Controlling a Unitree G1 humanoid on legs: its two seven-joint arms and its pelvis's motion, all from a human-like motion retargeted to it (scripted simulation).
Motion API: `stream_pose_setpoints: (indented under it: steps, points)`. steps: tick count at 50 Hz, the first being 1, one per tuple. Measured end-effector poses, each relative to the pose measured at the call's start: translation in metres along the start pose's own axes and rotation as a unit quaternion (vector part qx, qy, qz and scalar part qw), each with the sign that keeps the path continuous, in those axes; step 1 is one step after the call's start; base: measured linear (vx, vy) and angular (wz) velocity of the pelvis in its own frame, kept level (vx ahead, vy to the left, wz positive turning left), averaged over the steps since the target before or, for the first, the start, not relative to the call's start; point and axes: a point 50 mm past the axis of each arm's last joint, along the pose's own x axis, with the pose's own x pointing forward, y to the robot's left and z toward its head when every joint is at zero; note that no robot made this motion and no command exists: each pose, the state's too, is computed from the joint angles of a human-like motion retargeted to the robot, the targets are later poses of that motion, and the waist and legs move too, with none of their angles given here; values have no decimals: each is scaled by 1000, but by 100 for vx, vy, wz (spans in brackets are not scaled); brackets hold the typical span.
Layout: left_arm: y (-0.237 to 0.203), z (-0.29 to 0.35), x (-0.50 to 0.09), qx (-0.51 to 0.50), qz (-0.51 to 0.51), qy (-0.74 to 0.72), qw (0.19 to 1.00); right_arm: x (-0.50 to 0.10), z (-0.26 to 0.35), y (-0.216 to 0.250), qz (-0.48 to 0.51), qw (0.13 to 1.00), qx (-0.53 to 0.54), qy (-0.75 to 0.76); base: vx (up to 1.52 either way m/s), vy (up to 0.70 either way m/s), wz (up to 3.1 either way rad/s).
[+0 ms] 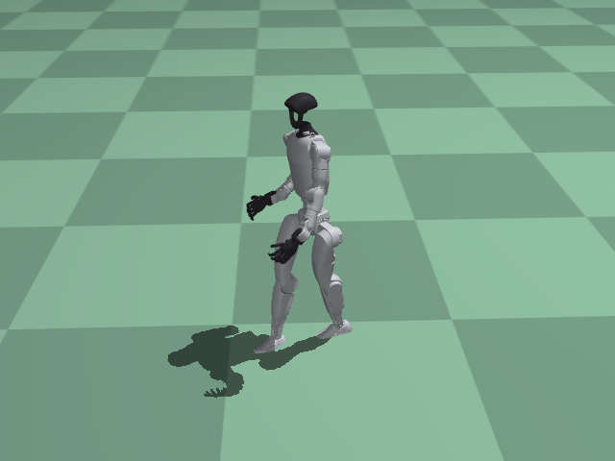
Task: Walk run
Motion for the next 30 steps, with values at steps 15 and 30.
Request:
stream_pose_setpoints:
  steps: [15, 30]
  points:
    - [-66, -235, -201, -71, 9, 553, 830, 0, -8, 11, 6, 999, 31, 16, 64, -14, 160]
    - [-116, -262, -266, -223, 56, 578, 783, 11, 11, -23, -36, 999, -5, -23, 52, -18, 77]
